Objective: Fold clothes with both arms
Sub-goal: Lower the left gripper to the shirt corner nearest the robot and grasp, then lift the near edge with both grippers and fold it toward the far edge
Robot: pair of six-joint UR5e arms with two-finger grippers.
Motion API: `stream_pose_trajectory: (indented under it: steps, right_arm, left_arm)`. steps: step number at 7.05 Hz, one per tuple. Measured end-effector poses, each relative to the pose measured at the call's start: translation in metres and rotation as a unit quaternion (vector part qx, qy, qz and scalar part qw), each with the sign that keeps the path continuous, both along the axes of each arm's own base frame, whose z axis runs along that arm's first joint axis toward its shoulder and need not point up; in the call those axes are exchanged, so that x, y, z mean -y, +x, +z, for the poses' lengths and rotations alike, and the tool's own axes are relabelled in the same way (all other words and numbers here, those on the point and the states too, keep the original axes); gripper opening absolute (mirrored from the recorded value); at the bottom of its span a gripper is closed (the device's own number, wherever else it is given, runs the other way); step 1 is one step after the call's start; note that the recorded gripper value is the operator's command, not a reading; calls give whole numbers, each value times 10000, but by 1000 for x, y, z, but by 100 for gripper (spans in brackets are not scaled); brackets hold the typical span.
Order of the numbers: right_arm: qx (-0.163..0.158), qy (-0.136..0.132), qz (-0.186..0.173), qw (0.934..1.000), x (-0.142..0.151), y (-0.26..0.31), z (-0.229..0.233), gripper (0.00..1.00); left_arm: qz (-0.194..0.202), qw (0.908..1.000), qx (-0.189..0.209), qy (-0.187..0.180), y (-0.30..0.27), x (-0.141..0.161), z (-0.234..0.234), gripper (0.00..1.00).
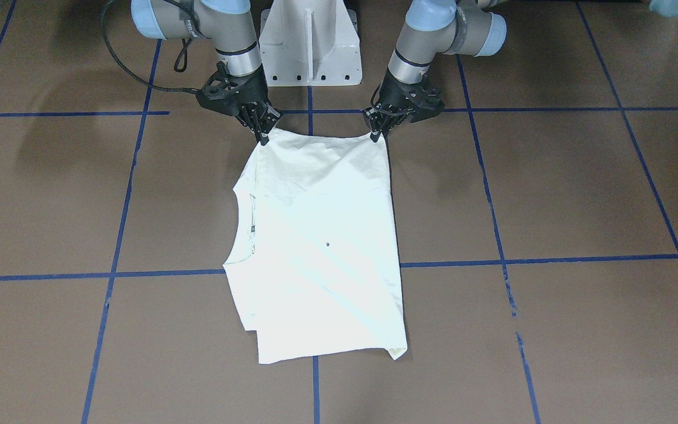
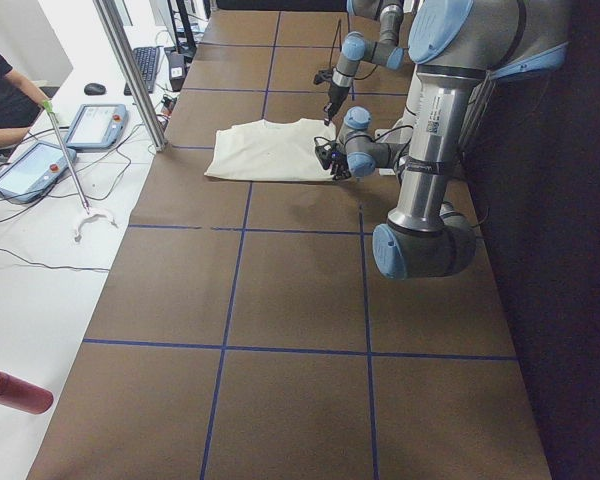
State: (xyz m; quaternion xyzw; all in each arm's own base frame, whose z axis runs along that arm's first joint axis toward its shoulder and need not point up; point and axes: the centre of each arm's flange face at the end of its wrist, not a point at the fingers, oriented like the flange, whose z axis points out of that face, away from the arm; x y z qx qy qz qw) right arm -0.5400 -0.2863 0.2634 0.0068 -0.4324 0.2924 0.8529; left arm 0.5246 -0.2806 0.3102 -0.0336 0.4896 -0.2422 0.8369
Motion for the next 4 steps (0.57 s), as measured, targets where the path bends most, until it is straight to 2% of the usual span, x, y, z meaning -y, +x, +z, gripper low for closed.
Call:
stream_pose_trajectory:
  steps: [2,4]
  right_arm:
    - [-23,-11,-8,10000,0,2,5,0]
    - [101,-15,-54,9999,-7,12,-3,0]
  left_arm:
    - [-14,9999,-118,60,-19,-1,-9,0]
    - [3,9996,-257,74,-37,-9,-18,0]
